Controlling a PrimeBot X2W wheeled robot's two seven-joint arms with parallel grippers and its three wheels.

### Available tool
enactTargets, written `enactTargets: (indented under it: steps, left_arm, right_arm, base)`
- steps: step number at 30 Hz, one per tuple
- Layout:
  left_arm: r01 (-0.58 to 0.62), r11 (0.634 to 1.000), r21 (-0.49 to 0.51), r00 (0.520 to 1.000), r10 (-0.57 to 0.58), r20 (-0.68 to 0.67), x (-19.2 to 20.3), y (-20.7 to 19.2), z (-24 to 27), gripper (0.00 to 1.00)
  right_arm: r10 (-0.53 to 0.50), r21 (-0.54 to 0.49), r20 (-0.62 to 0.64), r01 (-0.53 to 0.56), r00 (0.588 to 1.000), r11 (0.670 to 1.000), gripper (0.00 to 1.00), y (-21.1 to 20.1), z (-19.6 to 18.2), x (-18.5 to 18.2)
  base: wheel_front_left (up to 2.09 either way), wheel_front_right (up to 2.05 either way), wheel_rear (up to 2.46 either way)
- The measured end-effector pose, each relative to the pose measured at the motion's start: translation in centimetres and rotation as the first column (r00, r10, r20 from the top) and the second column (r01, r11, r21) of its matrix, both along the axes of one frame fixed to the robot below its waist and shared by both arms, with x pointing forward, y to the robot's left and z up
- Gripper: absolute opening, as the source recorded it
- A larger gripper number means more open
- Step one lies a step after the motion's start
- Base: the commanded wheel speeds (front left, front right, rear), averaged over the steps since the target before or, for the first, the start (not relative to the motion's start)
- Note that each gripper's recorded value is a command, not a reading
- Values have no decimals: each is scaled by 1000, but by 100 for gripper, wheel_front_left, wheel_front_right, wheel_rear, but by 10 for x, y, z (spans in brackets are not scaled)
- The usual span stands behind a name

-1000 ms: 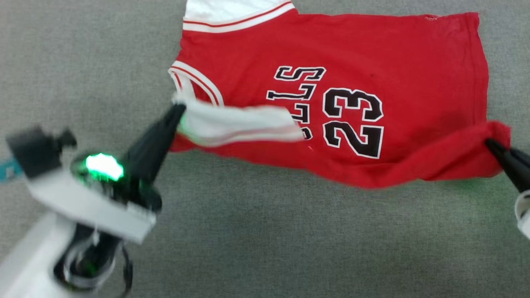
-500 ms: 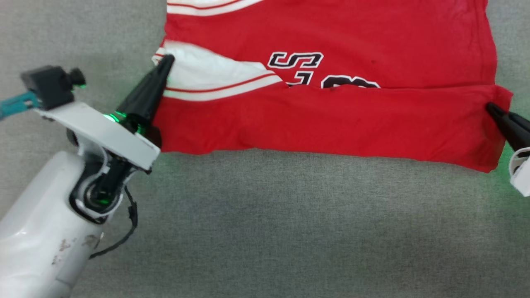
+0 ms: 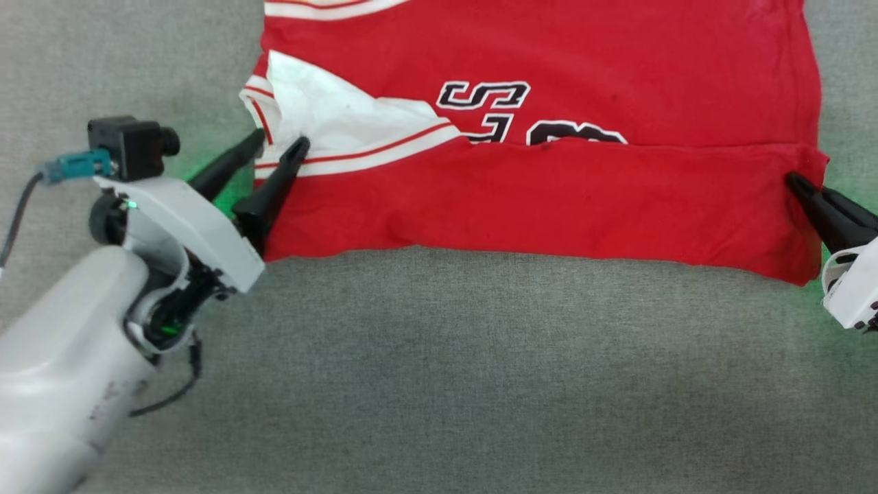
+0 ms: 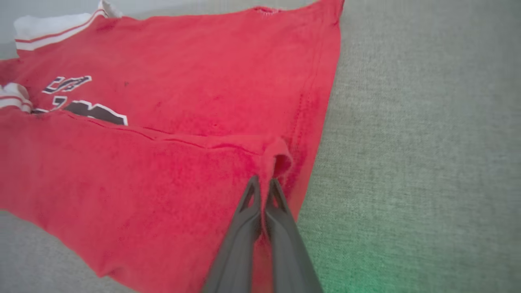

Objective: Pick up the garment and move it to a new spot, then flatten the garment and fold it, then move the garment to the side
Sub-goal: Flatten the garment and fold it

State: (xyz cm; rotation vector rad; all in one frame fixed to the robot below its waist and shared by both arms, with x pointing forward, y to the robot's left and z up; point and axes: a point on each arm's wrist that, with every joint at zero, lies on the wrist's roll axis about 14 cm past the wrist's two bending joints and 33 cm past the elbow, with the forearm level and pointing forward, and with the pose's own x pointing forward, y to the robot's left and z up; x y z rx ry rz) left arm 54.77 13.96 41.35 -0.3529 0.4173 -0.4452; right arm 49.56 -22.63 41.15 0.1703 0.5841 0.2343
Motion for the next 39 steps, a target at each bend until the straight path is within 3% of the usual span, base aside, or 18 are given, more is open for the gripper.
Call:
enactTargets:
  steps: [7,10,15,18,28,29,30,31,32,39]
  left_arm:
    - [105,972,212,994,-100,-31,0,22,29,100]
    - [175,944,279,981,-143,-131,-9,25,35,100]
    - [301,914,270,890,-168,-424,-50,22,26,100]
    - [309,917,250,869,-166,-467,-52,18,32,100]
    - [330,929,169,755,-152,-638,-60,7,-16,100]
    - [338,928,157,745,-162,-647,-61,4,-20,94]
    - [340,929,144,739,-169,-652,-60,2,-22,46]
    - [340,931,132,735,-175,-655,-59,0,-23,7]
    - [341,933,116,730,-185,-658,-58,-2,-24,0]
    - [361,929,86,735,-227,-638,-60,-13,-22,0]
  right_arm:
    - [0,-1,78,0,997,1000,100,0,26,-1]
    - [-1,1,104,0,995,1000,100,0,36,0]
    - [9,10,116,-10,993,1000,100,5,42,-2]
    - [18,20,112,-20,993,1000,100,11,39,-3]
    - [0,11,106,-1,994,1000,100,2,34,-5]
    - [-4,8,106,3,994,1000,100,0,34,-5]
    - [-8,4,102,8,995,1000,100,-2,33,-6]
    - [-11,0,100,12,995,1000,100,-5,32,-7]
    - [-13,-7,97,14,995,1000,100,-7,32,-8]
    - [77,-105,-50,-82,996,991,100,-8,19,-21]
  base:
    - [0,0,0]
    - [0,0,0]
    - [0,0,0]
    - [0,0,0]
    - [0,0,0]
    - [0,0,0]
    - [0,0,0]
    - [0,0,0]
    - [0,0,0]
    - [0,0,0]
